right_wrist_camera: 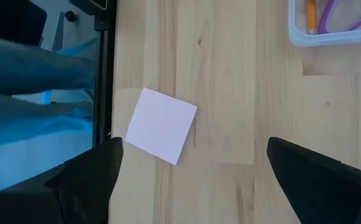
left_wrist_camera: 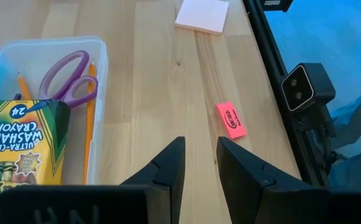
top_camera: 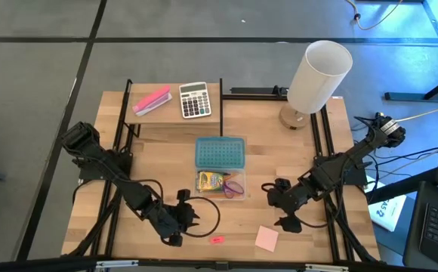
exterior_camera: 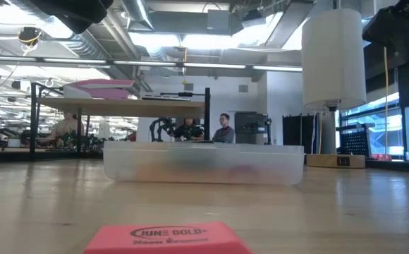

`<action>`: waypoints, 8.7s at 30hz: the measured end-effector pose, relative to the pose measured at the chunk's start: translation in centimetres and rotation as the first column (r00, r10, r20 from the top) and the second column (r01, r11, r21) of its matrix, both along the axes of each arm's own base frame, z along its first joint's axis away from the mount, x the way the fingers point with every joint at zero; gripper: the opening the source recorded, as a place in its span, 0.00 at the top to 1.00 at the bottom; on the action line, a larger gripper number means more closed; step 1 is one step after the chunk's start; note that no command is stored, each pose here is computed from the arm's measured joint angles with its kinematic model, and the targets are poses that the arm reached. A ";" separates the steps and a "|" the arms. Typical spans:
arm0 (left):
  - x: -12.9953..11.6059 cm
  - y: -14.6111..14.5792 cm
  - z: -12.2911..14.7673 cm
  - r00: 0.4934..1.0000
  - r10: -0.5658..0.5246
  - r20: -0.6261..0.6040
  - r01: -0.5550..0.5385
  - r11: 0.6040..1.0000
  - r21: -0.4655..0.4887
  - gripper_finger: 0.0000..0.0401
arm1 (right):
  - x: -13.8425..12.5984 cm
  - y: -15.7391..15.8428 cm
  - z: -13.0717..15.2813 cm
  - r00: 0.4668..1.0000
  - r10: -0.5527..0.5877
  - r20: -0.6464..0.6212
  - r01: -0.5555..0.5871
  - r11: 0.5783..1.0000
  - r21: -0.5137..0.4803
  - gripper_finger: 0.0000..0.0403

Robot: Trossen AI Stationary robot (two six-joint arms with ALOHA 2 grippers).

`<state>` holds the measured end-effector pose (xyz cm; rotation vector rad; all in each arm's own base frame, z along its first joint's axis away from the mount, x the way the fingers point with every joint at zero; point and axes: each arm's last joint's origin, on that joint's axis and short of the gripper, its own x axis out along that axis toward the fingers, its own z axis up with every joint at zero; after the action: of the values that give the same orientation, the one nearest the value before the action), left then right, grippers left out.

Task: Pack school essentials
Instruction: Put the pink sticky notes into the blue supply box

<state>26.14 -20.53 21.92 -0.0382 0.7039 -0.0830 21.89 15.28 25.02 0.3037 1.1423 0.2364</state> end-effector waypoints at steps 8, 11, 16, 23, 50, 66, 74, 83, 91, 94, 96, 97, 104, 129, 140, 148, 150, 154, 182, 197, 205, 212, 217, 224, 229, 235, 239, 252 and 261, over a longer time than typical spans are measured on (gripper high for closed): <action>0.0 0.0 0.0 1.000 0.000 0.000 0.000 1.000 0.000 0.79 | 0.3 -0.3 0.1 0.996 -0.081 0.044 0.082 0.996 -0.037 0.01; 0.0 0.0 0.0 1.000 0.000 0.000 0.000 1.000 0.000 0.79 | 0.3 -0.1 0.1 0.996 -0.074 0.049 0.076 0.997 -0.032 0.01; 0.0 0.0 0.0 1.000 0.000 0.000 0.000 1.000 0.000 0.79 | 0.4 0.1 0.3 0.995 -0.071 0.073 0.072 0.997 -0.011 0.01; 0.0 0.0 0.0 1.000 0.000 0.000 0.000 1.000 0.000 0.79 | 0.8 0.3 0.5 0.991 -0.073 0.115 0.072 0.997 0.011 0.01; 0.0 0.0 0.0 1.000 -0.001 -0.001 0.001 1.000 0.001 0.79 | 1.1 1.0 -1.4 0.992 -0.121 0.035 0.121 0.993 0.019 0.01; 0.0 0.0 0.0 1.000 -0.001 0.000 0.001 1.000 0.001 0.79 | 0.0 3.0 -2.5 0.972 -0.230 0.052 0.233 0.971 -0.052 0.01; 0.0 0.0 0.0 1.000 0.000 0.000 0.000 1.000 0.001 0.79 | 0.1 4.2 -4.6 0.980 -0.199 0.013 0.199 0.973 -0.116 0.01; 0.0 0.0 0.0 1.000 0.000 0.000 0.000 1.000 0.000 0.79 | 0.2 7.0 -6.7 0.992 -0.122 0.022 0.124 0.982 -0.146 0.01; 0.0 0.0 0.0 1.000 0.000 0.000 0.000 1.000 0.000 0.79 | 0.9 8.8 -8.4 0.980 -0.200 0.018 0.200 0.968 -0.154 0.01; 0.0 0.0 0.0 1.000 0.000 0.000 0.000 1.000 0.000 0.79 | 1.1 9.4 -8.8 0.977 -0.213 0.018 0.213 0.964 -0.162 0.01; 0.0 0.0 0.0 1.000 0.000 0.000 0.000 1.000 0.001 0.79 | 1.1 9.7 -9.0 0.976 -0.220 0.005 0.218 0.963 -0.157 0.01; 0.0 0.0 0.0 1.000 0.000 0.000 0.000 1.000 0.001 0.79 | 1.1 9.9 -9.0 0.974 -0.227 0.002 0.225 0.962 -0.153 0.01; 0.0 0.0 0.0 1.000 0.000 0.000 0.000 1.000 0.000 0.79 | 1.1 10.7 -9.6 0.972 -0.234 -0.012 0.229 0.960 -0.163 0.01; 0.0 0.0 0.0 1.000 0.000 0.000 0.000 1.000 0.001 0.79 | 1.2 11.5 -12.0 0.968 -0.250 -0.016 0.242 0.951 -0.193 0.01; 0.0 0.0 0.0 1.000 -0.001 0.000 0.001 1.000 0.001 0.79 | 1.5 12.2 -12.7 0.981 -0.194 0.017 0.194 0.964 -0.180 0.01; 0.0 0.0 0.0 1.000 0.000 0.000 0.000 1.000 0.001 0.79 | 1.1 12.4 -12.8 0.995 -0.102 0.020 0.104 0.970 -0.222 0.01; 0.0 0.0 0.0 1.000 0.000 0.000 0.000 1.000 0.001 0.79 | 1.1 12.4 -12.8 0.996 -0.093 0.019 0.095 0.969 -0.226 0.01; 0.0 0.0 0.0 1.000 -0.001 0.000 0.001 1.000 0.000 0.79 | 1.0 12.4 -12.8 0.995 -0.104 0.013 0.104 0.969 -0.223 0.01; 0.0 0.0 0.0 1.000 -0.001 0.000 0.001 1.000 0.001 0.79 | -0.1 12.9 -13.0 0.998 -0.023 0.060 0.040 0.950 -0.309 0.01; 0.0 0.0 0.0 1.000 -0.001 0.000 0.001 1.000 0.001 0.79 | -0.1 12.9 -13.0 0.997 -0.028 0.069 0.048 0.949 -0.312 0.12; 0.0 0.0 0.0 1.000 -0.001 -0.001 0.001 1.000 0.001 0.79 | -0.1 12.9 -13.0 0.996 -0.034 0.077 0.057 0.946 -0.319 0.15; 0.0 0.0 0.0 1.000 -0.001 0.000 0.001 1.000 0.001 0.79 | 0.3 12.6 -13.0 0.995 -0.064 0.074 0.084 0.946 -0.312 0.19; 0.0 0.0 0.0 1.000 -0.001 -0.001 0.001 1.000 0.001 0.79 | 0.9 12.2 -13.0 0.993 -0.090 0.078 0.110 0.947 -0.303 0.21; 0.0 0.0 0.0 1.000 -0.001 0.000 0.001 1.000 0.001 0.79 | 1.7 11.5 -12.9 0.989 -0.120 0.081 0.139 0.945 -0.297 0.26; 0.0 0.1 0.0 1.000 0.003 0.000 -0.003 1.000 0.000 0.79 | 2.4 10.9 -12.8 0.986 -0.146 0.081 0.164 0.941 -0.296 0.31; 0.1 0.1 0.0 1.000 0.005 0.000 -0.005 1.000 0.000 0.79 | 3.7 9.5 -12.0 0.980 -0.191 0.063 0.200 0.944 -0.262 0.34; 0.1 0.1 0.0 1.000 0.005 0.000 -0.005 1.000 0.000 0.79 | 4.6 8.1 -9.9 0.977 -0.186 0.106 0.207 0.948 -0.242 0.34; 0.1 0.1 0.0 1.000 0.008 -0.001 -0.008 1.000 -0.002 0.79 | 9.2 0.9 -5.9 0.977 -0.127 0.169 0.171 0.945 -0.279 0.34; 0.3 0.4 0.0 0.999 0.039 -0.003 -0.039 0.999 -0.026 0.79 | 12.0 -3.8 -5.0 0.976 0.006 0.216 0.086 0.905 -0.417 0.34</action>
<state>26.45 -20.10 21.93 -0.0766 0.7044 -0.0547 33.93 11.49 20.05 -0.0853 0.9438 -0.0219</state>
